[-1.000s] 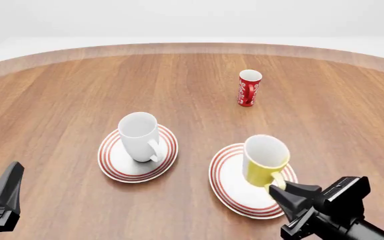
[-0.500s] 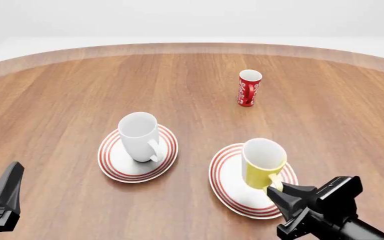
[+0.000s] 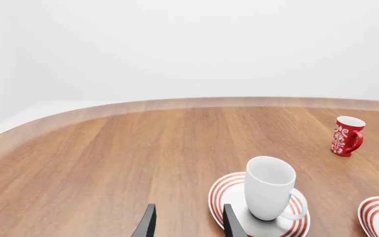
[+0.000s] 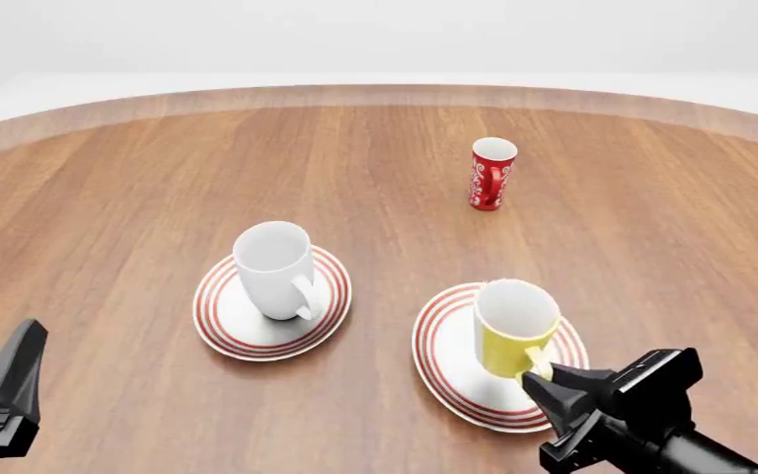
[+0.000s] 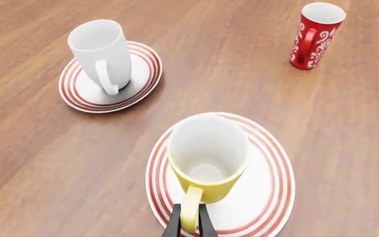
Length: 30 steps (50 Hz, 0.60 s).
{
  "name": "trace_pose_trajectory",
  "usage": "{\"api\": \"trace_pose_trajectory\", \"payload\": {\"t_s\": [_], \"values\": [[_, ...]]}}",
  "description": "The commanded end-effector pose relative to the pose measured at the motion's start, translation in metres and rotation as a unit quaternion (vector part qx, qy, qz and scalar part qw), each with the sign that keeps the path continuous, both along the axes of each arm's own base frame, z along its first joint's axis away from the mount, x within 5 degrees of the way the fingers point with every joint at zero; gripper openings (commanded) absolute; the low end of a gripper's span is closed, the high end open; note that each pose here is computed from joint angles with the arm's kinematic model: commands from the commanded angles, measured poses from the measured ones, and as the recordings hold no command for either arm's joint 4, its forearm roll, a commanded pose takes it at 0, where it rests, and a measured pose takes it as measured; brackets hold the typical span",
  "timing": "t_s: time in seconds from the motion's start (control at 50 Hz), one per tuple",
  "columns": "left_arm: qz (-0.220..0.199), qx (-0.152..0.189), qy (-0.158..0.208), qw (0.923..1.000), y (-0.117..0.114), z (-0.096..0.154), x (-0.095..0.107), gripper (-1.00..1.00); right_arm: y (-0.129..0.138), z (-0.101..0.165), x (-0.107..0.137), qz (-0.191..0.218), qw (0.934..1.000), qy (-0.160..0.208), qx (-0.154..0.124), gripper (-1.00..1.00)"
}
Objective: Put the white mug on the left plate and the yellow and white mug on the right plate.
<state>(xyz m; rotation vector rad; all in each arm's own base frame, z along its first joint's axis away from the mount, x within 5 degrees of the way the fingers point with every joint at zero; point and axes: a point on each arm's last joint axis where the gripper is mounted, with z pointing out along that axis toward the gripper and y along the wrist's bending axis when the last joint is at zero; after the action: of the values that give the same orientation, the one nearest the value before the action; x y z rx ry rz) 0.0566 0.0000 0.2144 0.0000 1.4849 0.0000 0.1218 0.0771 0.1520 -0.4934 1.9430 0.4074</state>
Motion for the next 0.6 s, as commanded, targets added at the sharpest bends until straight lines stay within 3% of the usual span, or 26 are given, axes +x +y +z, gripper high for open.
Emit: {"api": "trace_pose_trajectory", "payload": {"t_s": [0.02,0.6], "values": [[0.000,0.000,0.000,1.0000,0.000,0.000,0.000,1.00,0.002,-0.005,0.003,-0.001,1.0000,0.010,0.000,-1.00],[0.000,0.000,0.000,1.0000,0.000,0.000,0.000,1.00,0.005,-0.014,0.006,-0.001,0.9996,0.027,-0.007,-1.00]]}}
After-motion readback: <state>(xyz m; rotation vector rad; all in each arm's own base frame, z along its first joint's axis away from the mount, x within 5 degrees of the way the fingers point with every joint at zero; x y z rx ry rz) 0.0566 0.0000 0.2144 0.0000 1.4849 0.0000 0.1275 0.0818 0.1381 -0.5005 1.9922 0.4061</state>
